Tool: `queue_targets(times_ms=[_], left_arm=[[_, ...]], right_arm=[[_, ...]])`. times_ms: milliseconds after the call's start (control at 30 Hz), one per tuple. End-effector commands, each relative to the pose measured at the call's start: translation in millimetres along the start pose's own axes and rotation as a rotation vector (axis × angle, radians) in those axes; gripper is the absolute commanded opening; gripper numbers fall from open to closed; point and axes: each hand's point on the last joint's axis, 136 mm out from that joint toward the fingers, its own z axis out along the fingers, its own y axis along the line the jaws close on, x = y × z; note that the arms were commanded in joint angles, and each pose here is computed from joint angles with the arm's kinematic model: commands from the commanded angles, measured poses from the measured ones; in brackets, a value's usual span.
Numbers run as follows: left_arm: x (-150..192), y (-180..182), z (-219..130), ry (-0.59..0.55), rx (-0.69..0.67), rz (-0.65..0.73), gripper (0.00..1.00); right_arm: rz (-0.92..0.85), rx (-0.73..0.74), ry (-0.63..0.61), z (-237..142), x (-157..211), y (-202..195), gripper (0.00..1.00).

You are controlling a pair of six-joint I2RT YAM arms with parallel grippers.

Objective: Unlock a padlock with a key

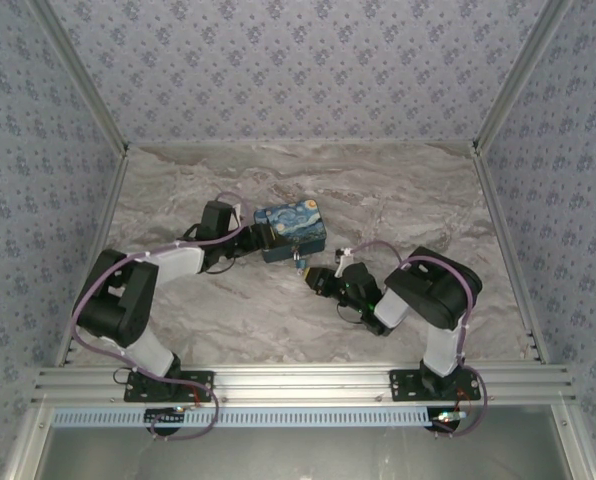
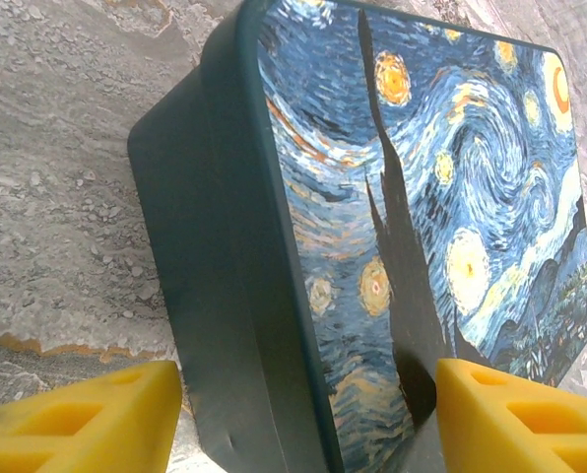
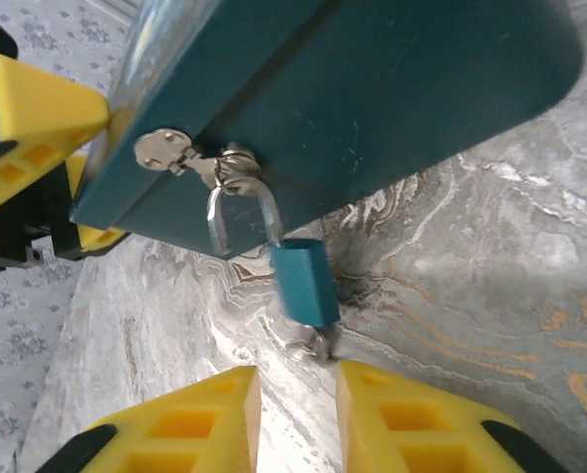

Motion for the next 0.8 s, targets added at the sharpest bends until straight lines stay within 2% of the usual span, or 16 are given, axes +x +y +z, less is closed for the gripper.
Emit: queue_targets(times_ms=[0,200,433,533,700,767], left_arm=[[30,40,-3,0.078,-0.152,-0.039,0.68],[31,34,-7,0.072,-0.134,-0.037,0.68],[36,24,-7,0.074,-0.118,-0.035,0.68],[38,21,-7,0.076,-0.117,-0.040,0.67],[40,18,-5,0.076,-0.118,-0.035,0.67],[41,17,-5,0.077,-0.117,-0.035,0.67]], right_arm=[[0.007,0.133,0.048,-11,16,-35,0.37],[-0.071,0.120,0.041,-28,5,-29,0.58],[-0.163,-0.105,0.081,-33,-23,32,0.83],[-0.164,-0.153,0.101,-33,-32,46,0.89],[-0.126,-0.113,0.121,-29,-36,38,0.98],[-0.109,-0.113,0.128,-24,-35,37,0.99]])
